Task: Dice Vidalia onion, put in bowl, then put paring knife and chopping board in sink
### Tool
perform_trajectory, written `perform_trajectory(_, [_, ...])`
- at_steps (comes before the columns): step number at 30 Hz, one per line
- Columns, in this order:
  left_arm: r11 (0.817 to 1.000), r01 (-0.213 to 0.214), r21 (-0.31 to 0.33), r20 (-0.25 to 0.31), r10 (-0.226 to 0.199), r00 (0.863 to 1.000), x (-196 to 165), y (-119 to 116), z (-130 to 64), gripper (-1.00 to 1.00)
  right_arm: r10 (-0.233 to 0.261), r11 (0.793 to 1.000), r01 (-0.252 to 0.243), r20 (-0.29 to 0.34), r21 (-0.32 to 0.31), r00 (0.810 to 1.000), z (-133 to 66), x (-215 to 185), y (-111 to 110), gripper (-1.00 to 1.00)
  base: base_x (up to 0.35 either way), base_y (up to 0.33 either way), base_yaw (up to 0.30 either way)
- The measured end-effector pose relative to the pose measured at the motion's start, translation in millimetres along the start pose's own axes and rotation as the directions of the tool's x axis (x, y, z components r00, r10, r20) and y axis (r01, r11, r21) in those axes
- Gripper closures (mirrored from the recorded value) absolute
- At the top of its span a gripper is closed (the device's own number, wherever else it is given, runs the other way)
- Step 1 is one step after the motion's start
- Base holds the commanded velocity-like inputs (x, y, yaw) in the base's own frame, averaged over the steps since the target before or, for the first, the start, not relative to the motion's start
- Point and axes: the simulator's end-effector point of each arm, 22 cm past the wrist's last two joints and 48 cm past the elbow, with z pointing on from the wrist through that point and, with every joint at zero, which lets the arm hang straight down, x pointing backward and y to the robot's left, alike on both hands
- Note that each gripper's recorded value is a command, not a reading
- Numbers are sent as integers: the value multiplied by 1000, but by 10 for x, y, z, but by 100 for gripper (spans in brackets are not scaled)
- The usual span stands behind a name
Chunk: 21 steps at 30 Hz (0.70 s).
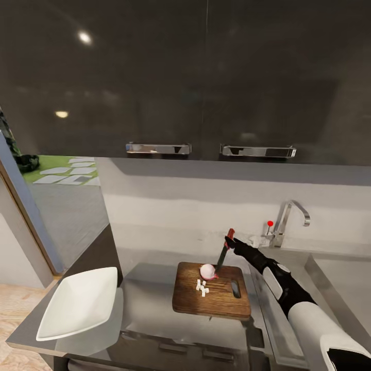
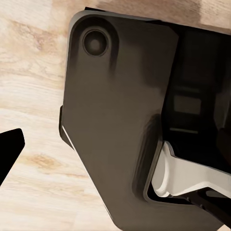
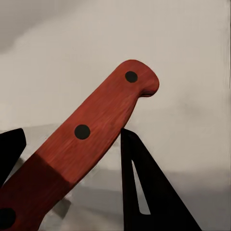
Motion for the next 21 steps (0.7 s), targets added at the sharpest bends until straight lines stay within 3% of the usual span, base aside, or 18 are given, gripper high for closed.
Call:
perform_trajectory(2, [1000, 0, 0, 0, 0, 1000, 1, 1, 0, -100, 44, 998, -45, 17, 40, 999, -1, -23, -89, 100, 0, 0, 0])
perform_trajectory(4, [1000, 0, 0, 0, 0, 1000, 1, 1, 0, -100, 68, 990, -71, 29, 124, 997, -12, -27, -266, 100, 0, 0, 0])
perform_trajectory(6, [1000, 0, -1, 0, 0, 1000, -2, 7, 0, -100, 108, 967, -117, 53, 225, 993, -51, -35, -488, 100, 0, 0, 0])
perform_trajectory(9, [1000, 0, -1, 0, 0, 1000, -2, 10, 0, -100, 182, 897, -208, 105, 389, 978, -164, -10, -840, 100, 0, 0, 0])
perform_trajectory(13, [1000, 0, -1, 0, 0, 1000, -3, 14, -1, -100, 162, 852, -246, 214, 462, 963, -193, -88, -855, 100, 0, 0, 0])
perform_trajectory(15, [1000, 0, -1, 0, 0, 1000, -3, 15, -1, -100, 153, 819, -263, 248, 510, 957, -221, -55, -850, 100, 0, 0, 0])
perform_trajectory(18, [1000, 0, -2, 0, 0, 1000, -3, 21, -1, -100, 139, 814, -250, 242, 524, 960, -216, -4, -817, 100, 0, 0, 0])
perform_trajectory(21, [1000, 0, -2, 1, 0, 1000, -8, 21, -1, -100, 101, 851, -183, 187, 492, 977, -96, 140, -580, 100, 0, 0, 0])
